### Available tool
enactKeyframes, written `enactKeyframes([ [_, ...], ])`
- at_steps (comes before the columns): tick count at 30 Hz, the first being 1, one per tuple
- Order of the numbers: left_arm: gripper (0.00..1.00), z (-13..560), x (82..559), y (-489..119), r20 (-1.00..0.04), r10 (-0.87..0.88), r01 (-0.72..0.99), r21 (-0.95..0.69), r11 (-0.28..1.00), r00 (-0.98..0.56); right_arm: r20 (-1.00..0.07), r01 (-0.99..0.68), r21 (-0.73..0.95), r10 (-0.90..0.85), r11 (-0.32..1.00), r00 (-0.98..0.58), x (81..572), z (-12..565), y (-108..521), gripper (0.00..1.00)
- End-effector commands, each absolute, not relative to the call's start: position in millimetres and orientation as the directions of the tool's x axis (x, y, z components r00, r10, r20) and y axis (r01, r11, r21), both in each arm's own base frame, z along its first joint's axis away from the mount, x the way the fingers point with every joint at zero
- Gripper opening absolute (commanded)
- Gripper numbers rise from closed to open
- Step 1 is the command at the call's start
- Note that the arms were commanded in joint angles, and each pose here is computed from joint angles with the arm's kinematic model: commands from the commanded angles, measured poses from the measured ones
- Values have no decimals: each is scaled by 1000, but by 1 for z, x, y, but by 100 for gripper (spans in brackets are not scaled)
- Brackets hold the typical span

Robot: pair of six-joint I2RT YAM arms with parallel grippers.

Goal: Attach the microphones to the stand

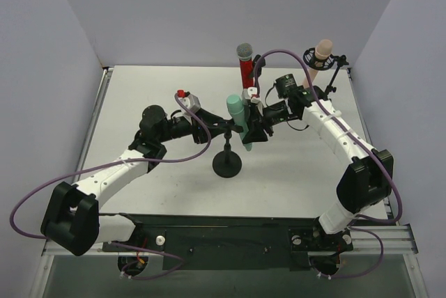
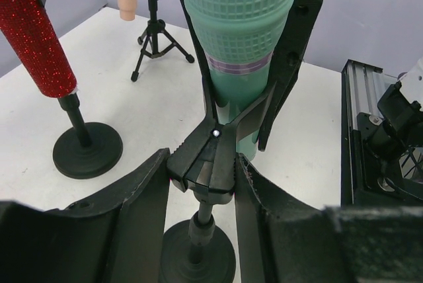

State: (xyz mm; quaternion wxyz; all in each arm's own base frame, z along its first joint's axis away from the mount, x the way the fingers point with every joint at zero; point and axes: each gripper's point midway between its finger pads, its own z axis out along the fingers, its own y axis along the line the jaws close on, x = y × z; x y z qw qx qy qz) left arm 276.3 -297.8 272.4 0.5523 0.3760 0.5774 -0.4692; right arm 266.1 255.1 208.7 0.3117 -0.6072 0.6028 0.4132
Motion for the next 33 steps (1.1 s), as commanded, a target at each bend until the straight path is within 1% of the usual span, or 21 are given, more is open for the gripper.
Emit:
enactKeyframes([
  [1, 20, 280, 257, -303, -987, -105, 967, -138, 213, -118, -870, -988, 150, -479, -43, -111, 270, 201, 264, 0],
  [2, 26, 281, 256, -303, -987, -108, 967, -138, 213, -117, -872, -988, 146, -478, -39, -110, 272, 201, 264, 0],
  [3, 30, 282, 256, -302, -987, -111, 967, -139, 216, -117, -870, -988, 149, -479, -32, -115, 272, 201, 264, 0],
  [4, 38, 282, 256, -302, -987, -113, 967, -140, 214, -118, -870, -988, 149, -479, -32, -115, 272, 201, 264, 0],
  [5, 42, 285, 256, -302, -986, -120, 966, -137, 220, -112, -868, -988, 152, -481, -28, -119, 273, 200, 264, 0],
  [6, 51, 286, 255, -301, -986, -123, 966, -135, 219, -110, -869, -988, 150, -481, -26, -119, 273, 200, 264, 0],
  [7, 55, 286, 255, -301, -986, -126, 965, -136, 226, -110, -868, -988, 154, -482, -25, -123, 273, 199, 264, 0],
  [8, 62, 286, 255, -301, -986, -128, 963, -136, 232, -108, -867, -987, 157, -481, -24, -126, 273, 199, 264, 0],
  [11, 73, 288, 254, -299, -986, -134, 961, -130, 243, -100, -866, -987, 161, -482, -23, -130, 273, 197, 264, 0],
  [15, 79, 290, 253, -297, -986, -140, 960, -127, 251, -94, -863, -986, 168, -486, -17, -139, 273, 196, 263, 0],
  [16, 80, 292, 252, -297, -986, -141, 960, -125, 251, -91, -861, -984, 176, -487, -12, -148, 274, 195, 262, 5],
  [17, 85, 295, 252, -296, -985, -147, 959, -121, 256, -85, -863, -984, 176, -483, -13, -148, 273, 197, 263, 10],
  [18, 87, 295, 252, -296, -985, -149, 959, -121, 257, -85, -862, -983, 184, -482, -7, -158, 274, 197, 262, 20],
  [19, 88, 297, 252, -294, -985, -153, 957, -118, 267, -79, -863, -983, 181, -480, -5, -157, 274, 198, 262, 25],
  [20, 88, 299, 252, -293, -985, -155, 956, -115, 271, -74, -862, -982, 187, -479, 3, -165, 274, 199, 260, 33],
  [23, 88, 303, 255, -287, -987, -155, 943, -95, 318, -47, -863, -982, 188, -474, 18, -174, 275, 202, 256, 44],
  [26, 89, 301, 259, -277, -988, -151, 919, -88, 385, -31, -866, -981, 187, -465, 43, -185, 278, 205, 249, 60],
  [27, 89, 300, 259, -275, -988, -151, 913, -85, 400, -26, -867, -980, 189, -460, 53, -192, 279, 207, 246, 62],
  [28, 89, 300, 258, -272, -988, -153, 909, -80, 409, -18, -867, -980, 192, -458, 56, -196, 279, 207, 244, 68],
  [32, 90, 301, 249, -261, -985, -173, 897, -64, 437, 14, -870, -978, 189, -448, 85, -207, 280, 213, 233, 77],
  [33, 90, 298, 248, -258, -985, -174, 891, -68, 449, 13, -873, -981, 172, -448, 92, -195, 281, 215, 229, 92],
])
